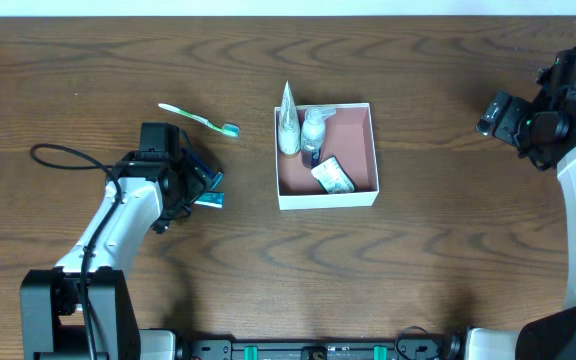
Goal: Pack container
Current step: 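Reach the left gripper to the Colgate toothpaste tube and grasp it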
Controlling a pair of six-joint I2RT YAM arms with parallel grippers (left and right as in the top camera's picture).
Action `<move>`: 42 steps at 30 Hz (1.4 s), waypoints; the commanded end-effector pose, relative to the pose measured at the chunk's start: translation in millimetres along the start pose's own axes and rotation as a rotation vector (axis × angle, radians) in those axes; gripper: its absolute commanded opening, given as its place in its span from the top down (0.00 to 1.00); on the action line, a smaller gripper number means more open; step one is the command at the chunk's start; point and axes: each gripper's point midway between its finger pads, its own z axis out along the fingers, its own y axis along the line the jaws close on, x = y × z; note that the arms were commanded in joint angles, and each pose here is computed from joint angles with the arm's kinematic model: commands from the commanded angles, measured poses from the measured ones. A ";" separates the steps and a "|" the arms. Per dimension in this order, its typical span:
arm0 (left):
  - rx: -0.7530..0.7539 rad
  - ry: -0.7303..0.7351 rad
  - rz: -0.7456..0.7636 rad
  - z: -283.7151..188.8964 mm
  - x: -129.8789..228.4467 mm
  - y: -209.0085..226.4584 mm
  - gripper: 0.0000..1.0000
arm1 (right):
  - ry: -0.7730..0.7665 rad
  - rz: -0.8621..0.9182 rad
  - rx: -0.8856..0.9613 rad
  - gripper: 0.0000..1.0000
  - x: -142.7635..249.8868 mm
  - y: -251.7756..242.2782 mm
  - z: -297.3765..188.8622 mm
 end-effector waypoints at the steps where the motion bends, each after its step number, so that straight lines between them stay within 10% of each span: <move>1: -0.055 -0.104 -0.142 -3.3 -20.4 9.2 0.08 | 0.001 0.006 0.013 0.01 -0.2 -3.4 1.5; 19: -0.128 -0.025 -0.207 39.5 -7.9 15.1 0.18 | 0.001 0.006 0.013 0.01 -0.2 -3.4 1.5; 30: -0.182 0.061 -0.129 57.7 9.0 24.5 0.64 | 0.001 0.006 0.014 0.01 -0.2 -3.4 1.5; 42: -0.056 0.171 0.181 41.5 21.2 3.5 0.74 | 0.001 0.006 0.013 0.01 -0.2 -3.4 1.5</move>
